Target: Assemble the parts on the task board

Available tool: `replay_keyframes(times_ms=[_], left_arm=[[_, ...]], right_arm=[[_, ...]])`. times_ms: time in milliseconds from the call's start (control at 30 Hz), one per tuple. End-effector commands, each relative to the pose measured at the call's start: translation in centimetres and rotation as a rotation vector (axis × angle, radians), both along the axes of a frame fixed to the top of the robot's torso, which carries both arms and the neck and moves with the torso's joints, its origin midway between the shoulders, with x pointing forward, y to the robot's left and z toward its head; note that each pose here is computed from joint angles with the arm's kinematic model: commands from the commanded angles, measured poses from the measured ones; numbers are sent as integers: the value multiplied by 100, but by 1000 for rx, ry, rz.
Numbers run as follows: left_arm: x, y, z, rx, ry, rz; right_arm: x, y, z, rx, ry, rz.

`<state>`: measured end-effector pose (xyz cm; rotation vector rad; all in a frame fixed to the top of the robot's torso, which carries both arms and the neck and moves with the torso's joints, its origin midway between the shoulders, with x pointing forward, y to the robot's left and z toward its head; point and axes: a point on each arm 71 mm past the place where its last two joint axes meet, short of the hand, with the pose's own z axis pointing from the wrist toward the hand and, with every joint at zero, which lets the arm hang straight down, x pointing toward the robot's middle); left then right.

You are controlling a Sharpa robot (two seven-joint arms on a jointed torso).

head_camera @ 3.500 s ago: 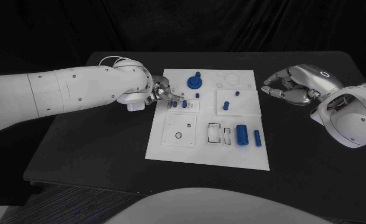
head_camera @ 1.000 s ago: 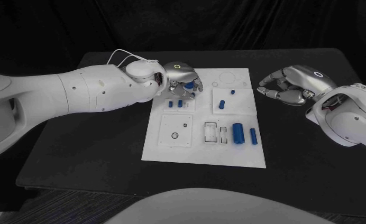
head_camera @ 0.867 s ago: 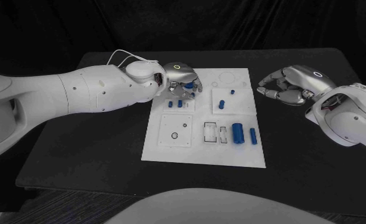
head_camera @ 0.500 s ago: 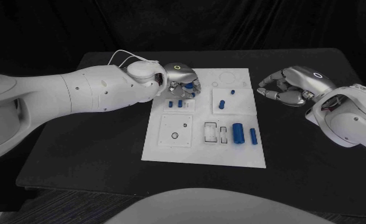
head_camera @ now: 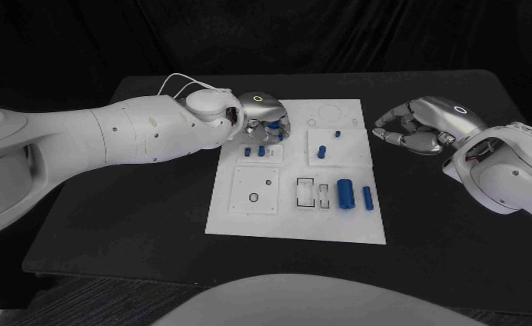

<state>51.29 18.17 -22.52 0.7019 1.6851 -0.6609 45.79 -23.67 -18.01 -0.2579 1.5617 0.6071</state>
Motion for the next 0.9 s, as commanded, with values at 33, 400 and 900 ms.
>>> replay_keyframes(times_ms=[33,400,900], left_arm=[[-13,-34,5,-15,-13,-22],[-23,-50,45,-57,-67,-48],[-84,290,249,-97,-134,-7]], right_arm=[[-8,5,-10,-2,3,6],[-9,8,-10,-1,3,7],[-3,-5,-16,-2,7,2]])
